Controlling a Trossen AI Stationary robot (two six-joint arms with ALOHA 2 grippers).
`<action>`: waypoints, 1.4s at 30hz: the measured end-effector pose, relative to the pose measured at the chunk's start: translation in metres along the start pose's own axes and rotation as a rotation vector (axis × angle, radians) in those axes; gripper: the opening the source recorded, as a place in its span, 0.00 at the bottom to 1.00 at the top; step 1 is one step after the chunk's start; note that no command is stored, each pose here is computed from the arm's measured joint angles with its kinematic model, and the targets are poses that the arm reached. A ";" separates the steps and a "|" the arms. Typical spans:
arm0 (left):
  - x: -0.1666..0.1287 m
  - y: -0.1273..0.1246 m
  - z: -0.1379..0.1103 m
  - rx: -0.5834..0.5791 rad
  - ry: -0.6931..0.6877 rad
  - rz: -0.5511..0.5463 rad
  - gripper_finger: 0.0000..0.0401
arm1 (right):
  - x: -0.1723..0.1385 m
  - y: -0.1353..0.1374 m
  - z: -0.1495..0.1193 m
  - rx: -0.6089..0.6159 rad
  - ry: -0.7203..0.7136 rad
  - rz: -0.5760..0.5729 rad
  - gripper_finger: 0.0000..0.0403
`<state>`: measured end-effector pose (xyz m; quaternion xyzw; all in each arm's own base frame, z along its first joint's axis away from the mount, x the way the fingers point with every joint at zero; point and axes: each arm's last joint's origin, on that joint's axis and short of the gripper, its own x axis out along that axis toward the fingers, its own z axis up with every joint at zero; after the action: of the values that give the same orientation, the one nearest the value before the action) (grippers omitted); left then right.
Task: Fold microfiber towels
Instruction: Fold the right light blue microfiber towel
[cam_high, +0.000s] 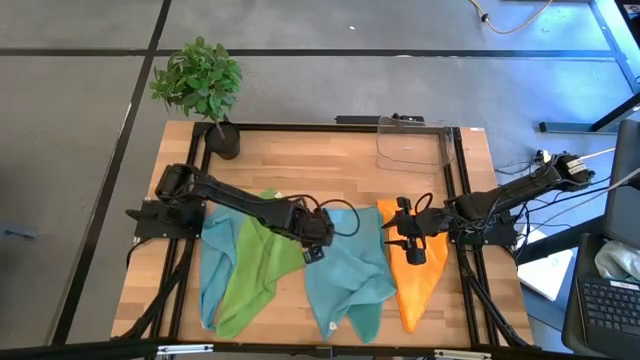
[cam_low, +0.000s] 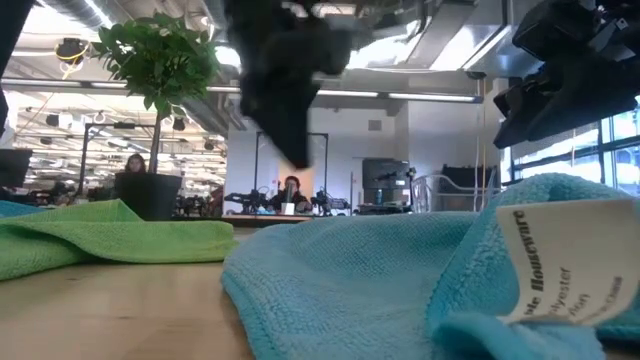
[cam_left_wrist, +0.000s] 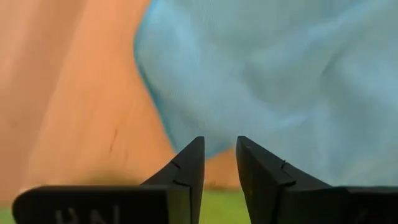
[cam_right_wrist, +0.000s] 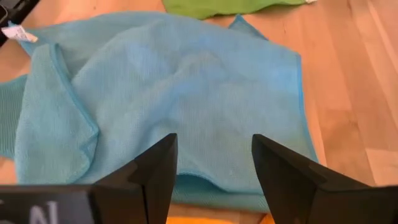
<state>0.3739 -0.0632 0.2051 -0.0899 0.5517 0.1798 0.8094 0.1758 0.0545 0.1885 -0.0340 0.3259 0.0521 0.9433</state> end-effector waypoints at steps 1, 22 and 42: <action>0.008 0.001 -0.003 -0.003 0.029 -0.009 0.21 | 0.000 0.000 0.000 0.000 -0.003 0.000 0.52; 0.069 0.054 -0.041 -0.094 0.146 0.083 0.20 | 0.029 0.004 -0.010 -0.018 0.112 -0.013 0.52; 0.006 0.094 -0.056 -0.117 0.276 0.284 0.20 | 0.039 0.010 0.003 -0.010 -0.032 0.058 0.52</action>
<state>0.2909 0.0050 0.1836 -0.0817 0.6530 0.3099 0.6862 0.2067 0.0672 0.1667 -0.0283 0.3116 0.0818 0.9463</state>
